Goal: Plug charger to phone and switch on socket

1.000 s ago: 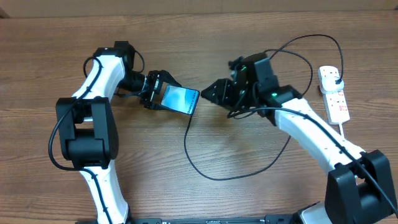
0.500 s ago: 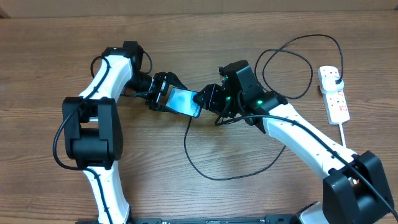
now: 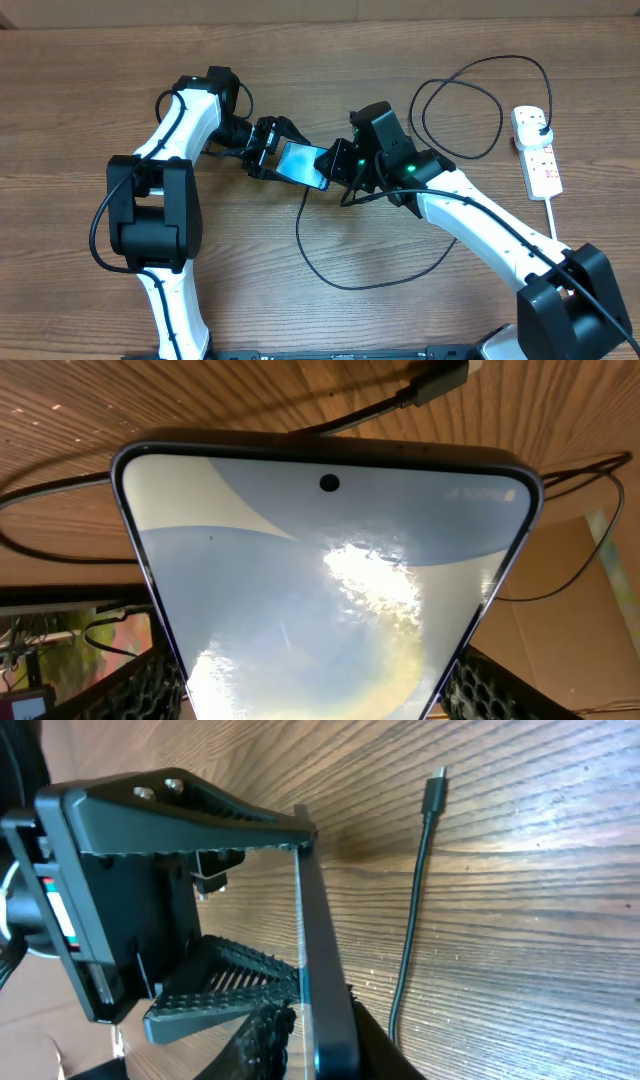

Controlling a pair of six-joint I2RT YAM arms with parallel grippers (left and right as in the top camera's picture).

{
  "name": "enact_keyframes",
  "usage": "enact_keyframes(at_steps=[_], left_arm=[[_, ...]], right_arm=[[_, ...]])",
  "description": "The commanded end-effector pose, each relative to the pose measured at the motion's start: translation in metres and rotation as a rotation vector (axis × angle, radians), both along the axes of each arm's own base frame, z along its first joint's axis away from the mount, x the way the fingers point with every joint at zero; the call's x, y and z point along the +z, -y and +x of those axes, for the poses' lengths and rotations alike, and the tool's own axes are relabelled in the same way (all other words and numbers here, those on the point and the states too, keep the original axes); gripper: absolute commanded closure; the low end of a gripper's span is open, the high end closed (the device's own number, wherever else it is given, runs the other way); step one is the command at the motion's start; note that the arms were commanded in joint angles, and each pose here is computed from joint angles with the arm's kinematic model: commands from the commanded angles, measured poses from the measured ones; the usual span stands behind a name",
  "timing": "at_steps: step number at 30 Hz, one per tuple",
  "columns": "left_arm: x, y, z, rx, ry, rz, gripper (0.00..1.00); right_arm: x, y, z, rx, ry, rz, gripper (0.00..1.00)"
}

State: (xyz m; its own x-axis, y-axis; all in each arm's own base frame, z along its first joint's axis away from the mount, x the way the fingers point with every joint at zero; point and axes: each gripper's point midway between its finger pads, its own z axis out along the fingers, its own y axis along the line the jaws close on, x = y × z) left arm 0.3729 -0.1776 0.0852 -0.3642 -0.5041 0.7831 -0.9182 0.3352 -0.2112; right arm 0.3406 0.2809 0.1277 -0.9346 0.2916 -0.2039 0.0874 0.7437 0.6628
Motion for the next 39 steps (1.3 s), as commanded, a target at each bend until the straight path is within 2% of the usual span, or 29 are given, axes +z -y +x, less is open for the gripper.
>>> enact_keyframes(at_steps=[1, 5, 7, 9, 10, 13, 15, 19, 22, 28, 30, 32, 34, 36, 39], left_arm=[[0.011, 0.008, 0.004, 0.012, -0.007, -0.054, 0.57], [0.011, 0.008, 0.004, 0.012, -0.007, -0.054, 0.57], [0.011, 0.008, 0.004, 0.012, -0.006, -0.054, 0.53], [0.011, 0.007, 0.004, 0.01, -0.003, -0.054, 0.28], [0.011, 0.007, 0.004, 0.005, 0.004, -0.055, 0.21], [0.011, 0.007, 0.004, -0.002, 0.014, -0.057, 0.14], [0.011, 0.007, 0.005, -0.021, 0.042, -0.062, 0.04], [0.011, 0.007, 0.009, -0.097, 0.178, -0.085, 0.05], [0.013, 0.01, 0.028, -0.172, 0.401, -0.124, 0.1], [0.031, 0.017, 0.037, -0.258, 0.616, -0.17, 0.04], [0.046, 0.02, 0.042, -0.281, 0.708, -0.173, 0.04], [0.077, 0.027, 0.047, -0.318, 0.872, -0.21, 0.03], [0.099, 0.03, 0.049, -0.324, 0.951, -0.228, 0.02], [0.123, 0.032, 0.051, -0.314, 1.022, -0.249, 0.0], [0.145, 0.033, 0.056, -0.273, 1.051, -0.266, 0.0]], right_arm=[[0.004, -0.001, 0.002, -0.005, 0.015, -0.004, 0.84], [0.004, -0.001, 0.002, -0.008, 0.012, -0.002, 0.89], [0.004, -0.001, 0.002, -0.008, 0.012, -0.002, 0.93], [0.005, -0.001, 0.004, -0.01, 0.017, 0.001, 0.96], [0.006, -0.001, 0.005, -0.012, 0.02, 0.003, 0.96], [0.01, 0.002, 0.008, -0.019, 0.022, 0.022, 0.96], [0.016, 0.007, 0.012, -0.028, 0.027, 0.037, 0.96], [0.028, 0.024, 0.017, -0.064, 0.031, 0.051, 0.96], [0.035, 0.047, 0.022, -0.115, 0.027, 0.047, 0.96], [0.07, 0.083, 0.038, -0.213, 0.075, 0.127, 0.96], [0.08, 0.091, 0.045, -0.258, 0.086, 0.163, 0.96], [0.091, 0.094, 0.053, -0.306, 0.097, 0.21, 0.96], [0.101, 0.094, 0.061, -0.349, 0.106, 0.269, 0.96], [0.116, 0.091, 0.07, -0.381, 0.129, 0.336, 0.96], [0.134, 0.091, 0.08, -0.461, 0.119, 0.445, 0.96]])
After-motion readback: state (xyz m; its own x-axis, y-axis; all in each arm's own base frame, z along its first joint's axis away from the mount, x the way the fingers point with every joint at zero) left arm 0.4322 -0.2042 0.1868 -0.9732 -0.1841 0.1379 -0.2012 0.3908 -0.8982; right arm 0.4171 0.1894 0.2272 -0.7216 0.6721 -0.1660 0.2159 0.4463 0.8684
